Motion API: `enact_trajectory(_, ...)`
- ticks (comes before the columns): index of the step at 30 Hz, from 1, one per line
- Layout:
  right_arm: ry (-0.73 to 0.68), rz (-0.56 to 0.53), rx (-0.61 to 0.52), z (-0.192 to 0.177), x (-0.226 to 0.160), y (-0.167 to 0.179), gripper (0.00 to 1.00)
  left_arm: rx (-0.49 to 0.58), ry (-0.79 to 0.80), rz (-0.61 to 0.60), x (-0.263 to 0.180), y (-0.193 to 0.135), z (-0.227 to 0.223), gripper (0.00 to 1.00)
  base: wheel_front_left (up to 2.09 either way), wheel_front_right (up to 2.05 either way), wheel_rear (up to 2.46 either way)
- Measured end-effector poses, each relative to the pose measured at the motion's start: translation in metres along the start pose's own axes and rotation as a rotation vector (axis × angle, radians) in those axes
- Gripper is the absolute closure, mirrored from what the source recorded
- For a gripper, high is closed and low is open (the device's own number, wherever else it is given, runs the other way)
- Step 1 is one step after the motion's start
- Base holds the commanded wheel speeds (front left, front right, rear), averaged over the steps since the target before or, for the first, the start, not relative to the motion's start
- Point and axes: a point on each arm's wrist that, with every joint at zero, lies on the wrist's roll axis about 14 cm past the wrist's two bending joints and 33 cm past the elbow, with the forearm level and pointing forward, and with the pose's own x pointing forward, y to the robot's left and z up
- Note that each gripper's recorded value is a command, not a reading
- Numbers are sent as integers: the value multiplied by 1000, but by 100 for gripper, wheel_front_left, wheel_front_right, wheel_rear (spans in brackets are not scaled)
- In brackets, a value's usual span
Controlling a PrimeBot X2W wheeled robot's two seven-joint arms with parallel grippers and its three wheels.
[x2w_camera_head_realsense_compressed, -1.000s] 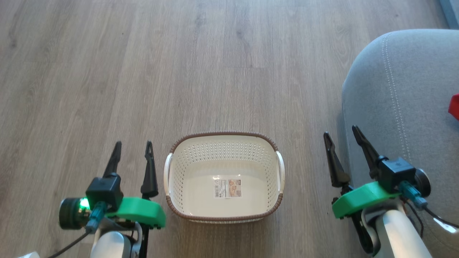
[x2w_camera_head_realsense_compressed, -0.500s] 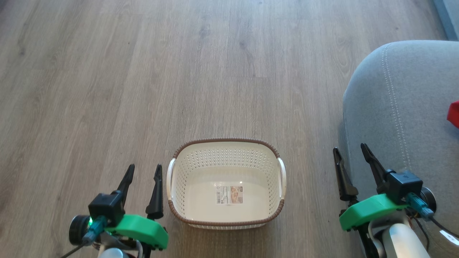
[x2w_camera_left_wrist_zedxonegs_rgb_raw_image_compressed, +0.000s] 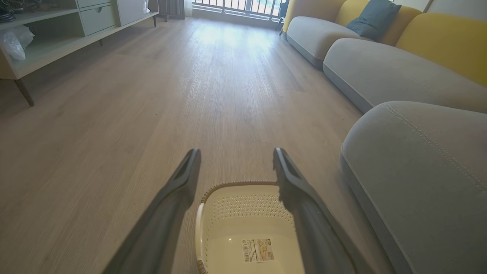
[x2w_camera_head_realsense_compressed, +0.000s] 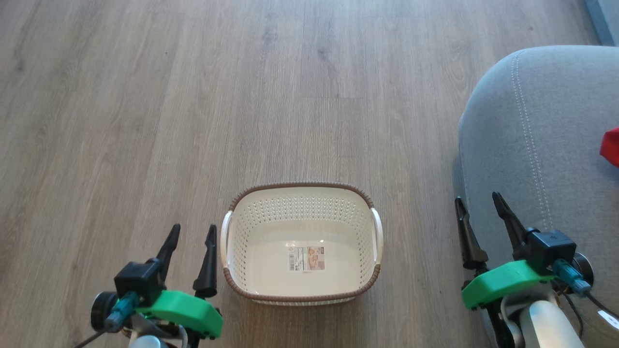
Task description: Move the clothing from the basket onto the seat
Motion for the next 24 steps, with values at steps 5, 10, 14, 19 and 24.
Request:
enact_trajectory(5,3,-6,1,-1,0,-2,0,-1,3,1,1,2,-1,0,0,0,0)
enact_trajectory(10,6,-8,7,-2,0,-2,0,-4,5,0,2,2,-2,0,0,0,0)
enact_trajectory(14,8,-7,8,-3,1,-2,0,-10,8,3,2,3,-3,0,0,0,0)
enact_trajectory(19,14,-5,9,-5,2,-2,0,-10,7,6,4,4,-2,0,0,0,0)
enact_trajectory(24,38,-7,12,-13,1,-2,100,-22,11,-9,6,2,-3,100,0,0,0)
